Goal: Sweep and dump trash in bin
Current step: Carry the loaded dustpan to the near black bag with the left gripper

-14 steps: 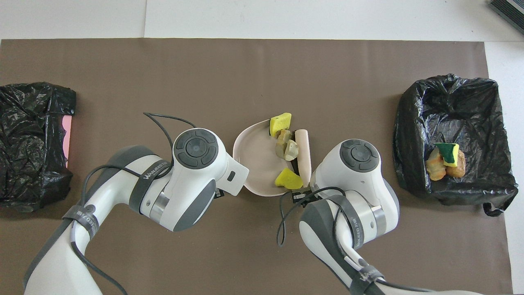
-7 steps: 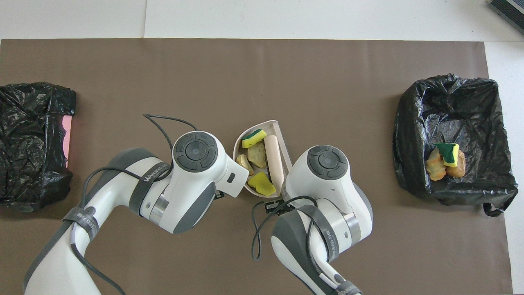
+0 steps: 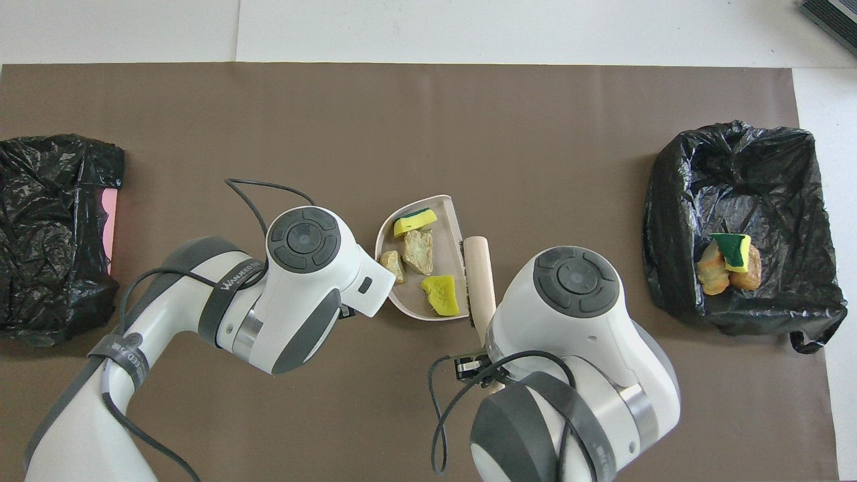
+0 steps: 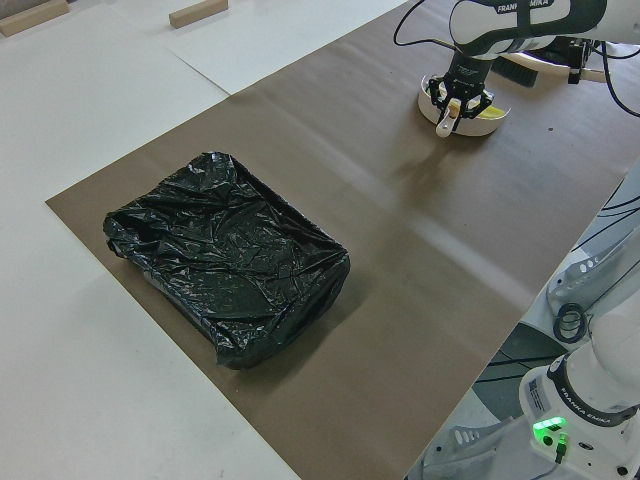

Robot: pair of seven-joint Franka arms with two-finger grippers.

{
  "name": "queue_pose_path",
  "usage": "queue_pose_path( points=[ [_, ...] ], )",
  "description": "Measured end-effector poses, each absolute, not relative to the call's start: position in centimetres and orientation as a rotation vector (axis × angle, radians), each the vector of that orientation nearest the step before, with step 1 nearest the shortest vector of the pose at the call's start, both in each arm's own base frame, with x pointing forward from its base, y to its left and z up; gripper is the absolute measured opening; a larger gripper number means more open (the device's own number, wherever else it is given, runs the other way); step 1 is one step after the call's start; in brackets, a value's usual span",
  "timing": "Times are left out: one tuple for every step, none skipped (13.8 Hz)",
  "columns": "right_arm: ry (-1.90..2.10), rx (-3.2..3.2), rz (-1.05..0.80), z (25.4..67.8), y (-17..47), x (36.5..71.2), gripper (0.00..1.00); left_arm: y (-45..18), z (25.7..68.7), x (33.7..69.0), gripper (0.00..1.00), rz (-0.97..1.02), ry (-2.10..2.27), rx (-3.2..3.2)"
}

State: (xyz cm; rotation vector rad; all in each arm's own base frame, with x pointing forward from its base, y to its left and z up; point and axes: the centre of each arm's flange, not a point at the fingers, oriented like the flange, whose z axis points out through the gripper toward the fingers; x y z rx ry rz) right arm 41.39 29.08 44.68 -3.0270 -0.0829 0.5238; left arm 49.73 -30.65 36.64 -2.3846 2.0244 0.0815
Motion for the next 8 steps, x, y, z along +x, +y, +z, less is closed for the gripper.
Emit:
queue_pose_path(
  points=[
    [-0.050, -3.039, 0.520, 45.0, 29.9, 40.6, 0.26, -29.7, 37.0, 50.3, 0.32, 0.072, 2.035, -2.376],
    [-0.019, -3.050, 0.523, 45.0, 30.8, 39.7, 0.26, -28.9, 37.5, 50.8, 0.32, 0.059, 2.047, -2.365],
    [0.010, -3.063, 0.527, 45.0, 31.9, 38.7, 0.26, -27.9, 38.1, 51.3, 0.32, 0.043, 2.059, -2.353],
    [0.037, -3.073, 0.532, 44.9, 33.0, 37.4, 0.26, -26.8, 38.8, 51.8, 0.32, 0.025, 2.071, -2.339],
    [0.057, -3.081, 0.537, 44.7, 34.1, 36.1, 0.26, -25.6, 39.6, 52.3, 0.32, 0.005, 2.083, -2.325],
    [0.054, -3.089, 0.538, 44.3, 35.2, 34.6, 0.26, -24.2, 40.5, 52.9, 0.32, -0.014, 2.092, -2.312],
    [0.035, -3.096, 0.528, 43.3, 36.2, 33.0, 0.26, -22.8, 41.3, 53.4, 0.32, -0.033, 2.097, -2.303],
    [0.015, -3.106, 0.521, 42.0, 36.9, 31.6, 0.26, -21.5, 42.1, 53.7, 0.32, -0.051, 2.102, -2.294]
  ],
)
